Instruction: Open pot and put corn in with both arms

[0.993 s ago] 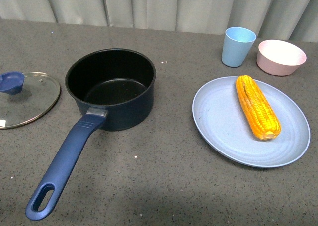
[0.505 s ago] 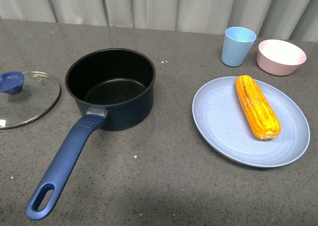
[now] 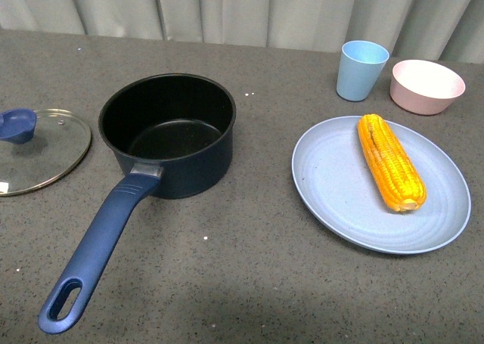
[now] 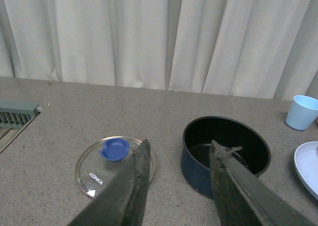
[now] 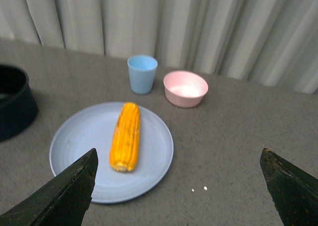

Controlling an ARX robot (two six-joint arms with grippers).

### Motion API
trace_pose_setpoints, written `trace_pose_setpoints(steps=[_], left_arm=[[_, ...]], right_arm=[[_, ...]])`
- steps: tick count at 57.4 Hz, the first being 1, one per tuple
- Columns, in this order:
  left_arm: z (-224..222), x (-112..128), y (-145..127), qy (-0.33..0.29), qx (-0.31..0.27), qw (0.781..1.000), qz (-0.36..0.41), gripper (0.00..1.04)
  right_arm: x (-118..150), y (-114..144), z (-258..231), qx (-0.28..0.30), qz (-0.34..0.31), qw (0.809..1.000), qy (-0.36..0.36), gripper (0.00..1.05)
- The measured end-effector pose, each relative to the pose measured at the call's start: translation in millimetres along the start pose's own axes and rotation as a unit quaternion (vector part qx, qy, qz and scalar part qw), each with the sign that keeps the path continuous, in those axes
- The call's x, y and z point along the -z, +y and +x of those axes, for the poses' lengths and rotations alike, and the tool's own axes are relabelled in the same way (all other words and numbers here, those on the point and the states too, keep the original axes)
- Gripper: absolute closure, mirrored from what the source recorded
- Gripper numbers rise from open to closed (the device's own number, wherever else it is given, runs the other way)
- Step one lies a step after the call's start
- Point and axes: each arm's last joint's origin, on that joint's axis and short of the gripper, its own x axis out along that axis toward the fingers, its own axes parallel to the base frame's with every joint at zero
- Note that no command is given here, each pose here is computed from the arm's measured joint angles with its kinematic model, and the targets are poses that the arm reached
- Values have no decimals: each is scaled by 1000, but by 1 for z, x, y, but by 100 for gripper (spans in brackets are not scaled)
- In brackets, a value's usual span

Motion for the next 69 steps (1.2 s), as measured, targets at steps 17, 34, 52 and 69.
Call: trace_pose_setpoints(steps=[17,34,52,69], left_arm=[[0,0,0,0,0,1000,0,9],[0,0,0,0,0,1000,1,7],[0,0,0,0,0,1000,1,7],[0,0,0,0,0,1000,1,7]], right_arm=[[-14,0,95,-29,-19,989,144,9],[14,28,182,-40,34,955,293,9],[25,54,221,-27,92,926,365,9],[37,59,229,-7,104,913,395,10]])
